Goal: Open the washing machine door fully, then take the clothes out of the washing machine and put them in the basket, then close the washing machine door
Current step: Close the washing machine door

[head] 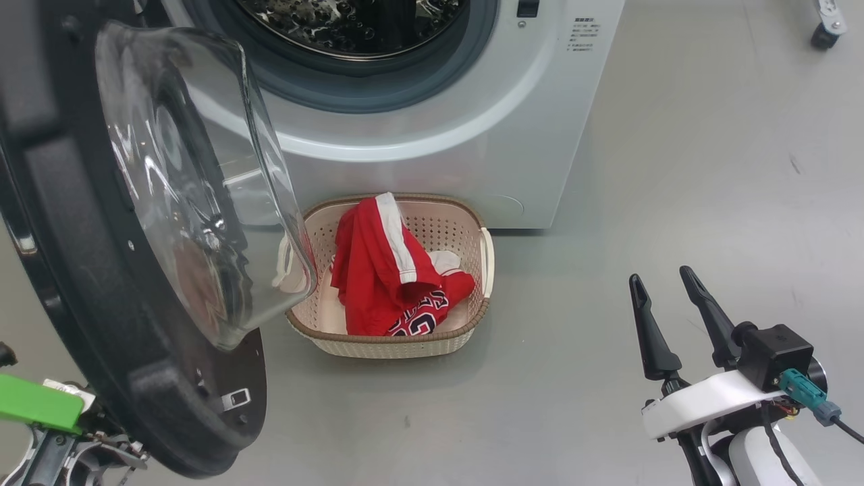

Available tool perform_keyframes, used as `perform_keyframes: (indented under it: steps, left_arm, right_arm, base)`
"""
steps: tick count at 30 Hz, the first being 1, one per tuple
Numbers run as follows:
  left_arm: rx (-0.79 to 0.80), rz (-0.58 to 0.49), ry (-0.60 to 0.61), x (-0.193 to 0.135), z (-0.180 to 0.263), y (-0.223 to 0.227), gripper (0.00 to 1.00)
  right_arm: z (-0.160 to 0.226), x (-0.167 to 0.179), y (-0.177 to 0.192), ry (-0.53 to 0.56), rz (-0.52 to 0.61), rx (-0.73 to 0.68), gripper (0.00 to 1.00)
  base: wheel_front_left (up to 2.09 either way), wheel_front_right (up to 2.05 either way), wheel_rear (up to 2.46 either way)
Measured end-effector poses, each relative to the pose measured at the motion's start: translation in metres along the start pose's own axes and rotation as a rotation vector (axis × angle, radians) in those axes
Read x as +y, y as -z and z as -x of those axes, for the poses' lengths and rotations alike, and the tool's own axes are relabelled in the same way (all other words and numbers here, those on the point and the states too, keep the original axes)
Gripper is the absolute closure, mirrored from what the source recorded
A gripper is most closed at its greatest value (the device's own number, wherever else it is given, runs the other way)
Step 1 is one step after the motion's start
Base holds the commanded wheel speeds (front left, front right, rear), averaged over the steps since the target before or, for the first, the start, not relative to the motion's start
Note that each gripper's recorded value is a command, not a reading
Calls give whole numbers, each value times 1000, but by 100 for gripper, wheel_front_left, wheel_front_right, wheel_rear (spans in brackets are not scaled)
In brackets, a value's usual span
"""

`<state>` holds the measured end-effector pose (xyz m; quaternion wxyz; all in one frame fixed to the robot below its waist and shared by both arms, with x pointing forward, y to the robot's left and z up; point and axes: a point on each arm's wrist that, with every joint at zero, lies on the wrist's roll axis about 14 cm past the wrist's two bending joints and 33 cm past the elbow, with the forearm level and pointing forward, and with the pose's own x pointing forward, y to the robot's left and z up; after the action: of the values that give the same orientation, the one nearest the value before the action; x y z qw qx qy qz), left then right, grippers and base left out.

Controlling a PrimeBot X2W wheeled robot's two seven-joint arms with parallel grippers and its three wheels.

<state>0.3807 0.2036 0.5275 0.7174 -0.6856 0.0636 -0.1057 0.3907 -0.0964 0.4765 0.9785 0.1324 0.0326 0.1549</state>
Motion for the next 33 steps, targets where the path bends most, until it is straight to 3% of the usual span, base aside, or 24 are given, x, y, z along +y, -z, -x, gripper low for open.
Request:
perform_keyframes:
  steps: [16,33]
  left_arm:
    - [147,24,38,-6,-23,48,100]
    - [70,27,44,-9,-16,36,100]
  right_arm:
    - [13,-25,-7,87,1,-30,0]
    - [12,-24,-6,84,-1,-29,0]
  base:
    - [0,0,0]
    - [0,0,0]
